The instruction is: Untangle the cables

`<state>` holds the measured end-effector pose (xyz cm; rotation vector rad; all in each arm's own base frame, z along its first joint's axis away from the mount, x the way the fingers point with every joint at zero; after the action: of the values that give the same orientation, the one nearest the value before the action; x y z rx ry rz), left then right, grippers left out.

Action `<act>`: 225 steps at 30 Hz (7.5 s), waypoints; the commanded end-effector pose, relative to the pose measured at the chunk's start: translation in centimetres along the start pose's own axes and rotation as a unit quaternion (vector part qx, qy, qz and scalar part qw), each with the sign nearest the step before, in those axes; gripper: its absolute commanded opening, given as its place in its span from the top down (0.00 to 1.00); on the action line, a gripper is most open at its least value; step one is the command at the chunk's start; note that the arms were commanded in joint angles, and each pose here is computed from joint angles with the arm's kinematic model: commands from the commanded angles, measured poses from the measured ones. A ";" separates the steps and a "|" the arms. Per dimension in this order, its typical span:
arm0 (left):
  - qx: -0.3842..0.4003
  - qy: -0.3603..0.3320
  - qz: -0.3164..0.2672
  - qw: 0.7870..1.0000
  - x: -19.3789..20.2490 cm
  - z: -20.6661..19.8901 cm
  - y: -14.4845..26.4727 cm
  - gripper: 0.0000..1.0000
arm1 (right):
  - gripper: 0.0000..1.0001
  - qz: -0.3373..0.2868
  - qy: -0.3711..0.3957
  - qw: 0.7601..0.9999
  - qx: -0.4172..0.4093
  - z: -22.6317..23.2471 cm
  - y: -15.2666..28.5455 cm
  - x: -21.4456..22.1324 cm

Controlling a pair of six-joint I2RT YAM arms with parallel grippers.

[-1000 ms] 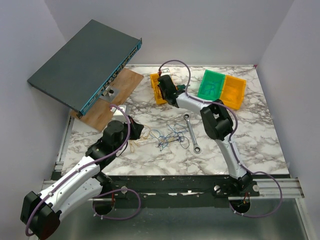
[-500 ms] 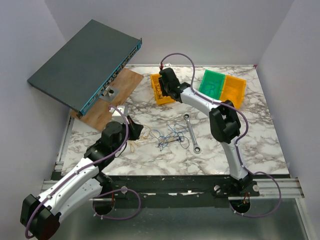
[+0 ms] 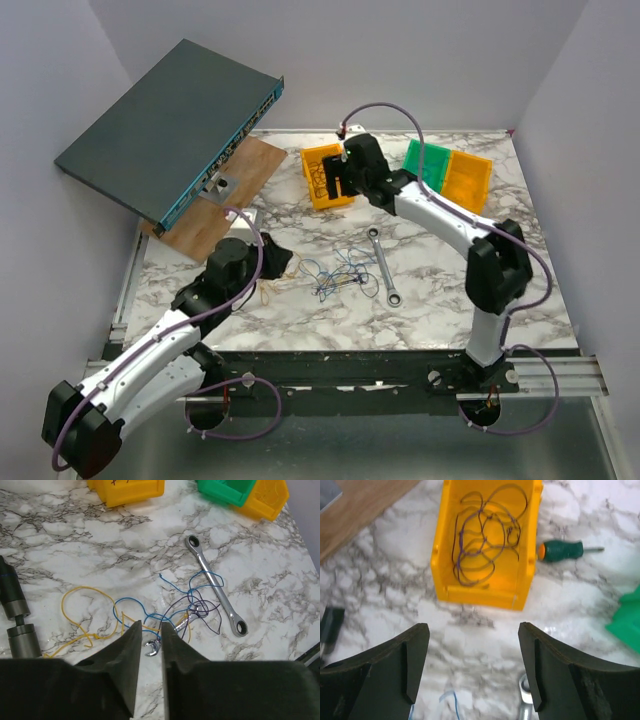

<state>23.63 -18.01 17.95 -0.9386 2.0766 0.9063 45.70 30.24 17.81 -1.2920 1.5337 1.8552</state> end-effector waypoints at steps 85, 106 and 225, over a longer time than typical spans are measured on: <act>0.028 -0.020 0.094 0.995 5.2 -0.8 -7.2 0.66 | 0.99 -0.437 -0.134 0.888 0.054 -9.3 39.1 -25.5; 0.192 -0.090 0.053 0.976 2.1 -11.6 -15.4 0.01 | 0.99 -0.467 -0.132 0.875 0.015 -8.5 41.6 -26.8; 0.056 -0.048 -0.049 0.996 0.7 2.7 -2.0 1.00 | 0.99 0.051 -0.220 0.931 0.288 -25.9 -3.5 8.9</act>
<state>26.05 -16.60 14.83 -0.9385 1.9735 0.8066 54.45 5.27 13.82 -0.5738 1.6815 1.3557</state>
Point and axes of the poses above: each gripper's point midway between its finger pads, its own y axis back along the fingers, its own z axis along the line the jaws close on, x = y × z, the point moved 1 cm from there along y, back along the fingers, and after that the axes turned 4 degrees about y, right-handed, at the moved point
